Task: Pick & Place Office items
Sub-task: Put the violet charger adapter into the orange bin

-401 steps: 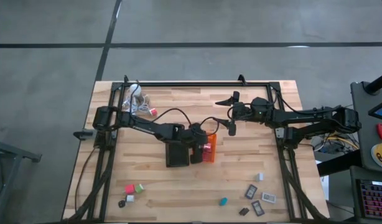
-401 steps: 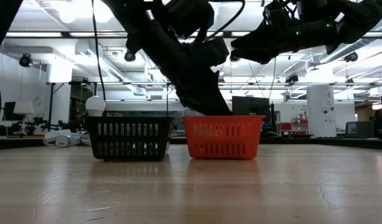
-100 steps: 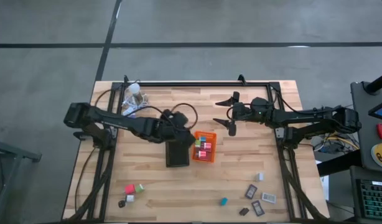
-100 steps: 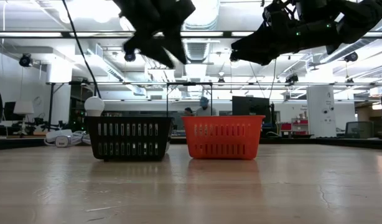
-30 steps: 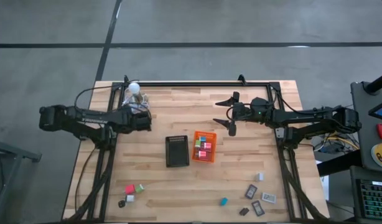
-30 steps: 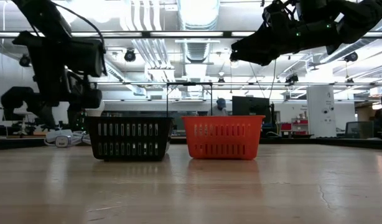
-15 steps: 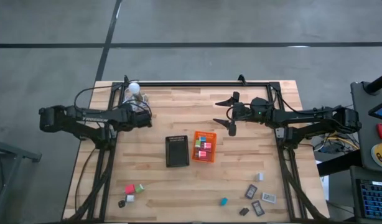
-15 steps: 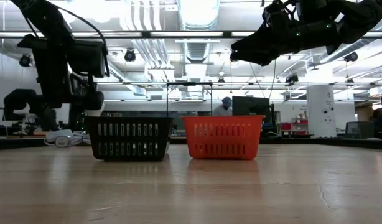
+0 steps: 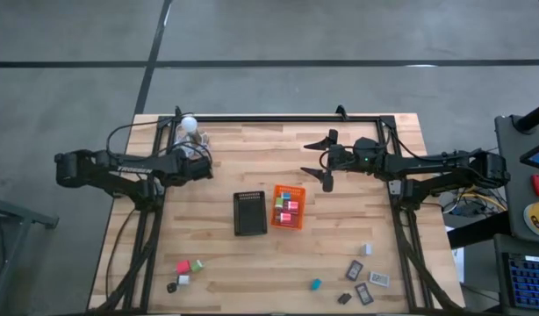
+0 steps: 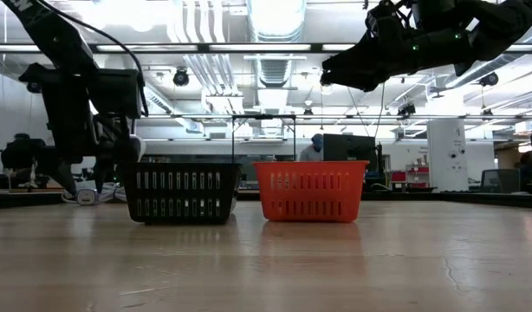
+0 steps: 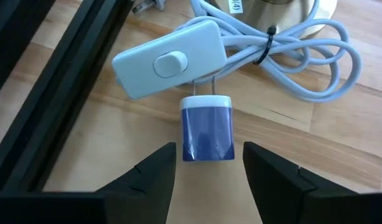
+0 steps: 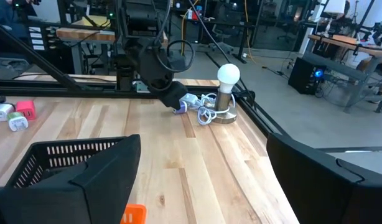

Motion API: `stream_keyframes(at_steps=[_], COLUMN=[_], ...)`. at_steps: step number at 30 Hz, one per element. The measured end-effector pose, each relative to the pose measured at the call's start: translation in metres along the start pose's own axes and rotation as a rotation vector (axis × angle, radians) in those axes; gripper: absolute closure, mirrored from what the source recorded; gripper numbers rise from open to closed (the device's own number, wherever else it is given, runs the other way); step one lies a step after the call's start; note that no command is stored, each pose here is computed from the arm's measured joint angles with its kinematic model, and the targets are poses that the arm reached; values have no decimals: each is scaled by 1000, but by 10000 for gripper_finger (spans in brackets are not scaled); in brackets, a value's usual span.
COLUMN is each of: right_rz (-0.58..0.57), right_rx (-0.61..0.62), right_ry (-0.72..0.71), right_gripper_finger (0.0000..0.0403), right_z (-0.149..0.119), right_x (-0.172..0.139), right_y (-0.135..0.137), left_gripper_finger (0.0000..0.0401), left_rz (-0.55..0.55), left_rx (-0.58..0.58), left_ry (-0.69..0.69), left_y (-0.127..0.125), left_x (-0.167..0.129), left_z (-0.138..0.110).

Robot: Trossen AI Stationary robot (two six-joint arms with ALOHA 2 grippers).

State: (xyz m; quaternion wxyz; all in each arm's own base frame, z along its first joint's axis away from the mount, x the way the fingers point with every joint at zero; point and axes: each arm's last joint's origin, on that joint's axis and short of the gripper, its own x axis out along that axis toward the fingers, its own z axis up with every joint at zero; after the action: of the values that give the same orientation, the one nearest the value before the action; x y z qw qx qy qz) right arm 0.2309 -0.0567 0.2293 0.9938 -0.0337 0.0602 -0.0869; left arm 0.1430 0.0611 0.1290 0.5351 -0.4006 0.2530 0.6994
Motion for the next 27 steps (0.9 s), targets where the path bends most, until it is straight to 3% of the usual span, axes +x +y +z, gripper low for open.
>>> stream_keyframes(at_steps=[27], right_rz=[-1], right_rx=[0], right_ry=[-2], right_gripper_finger=[57], right_z=[0], right_x=[0], right_y=[0], left_gripper_finger=[208], left_rz=[17], left_rx=[27], left_ry=[25], left_y=[-3], left_x=[11], left_z=[2])
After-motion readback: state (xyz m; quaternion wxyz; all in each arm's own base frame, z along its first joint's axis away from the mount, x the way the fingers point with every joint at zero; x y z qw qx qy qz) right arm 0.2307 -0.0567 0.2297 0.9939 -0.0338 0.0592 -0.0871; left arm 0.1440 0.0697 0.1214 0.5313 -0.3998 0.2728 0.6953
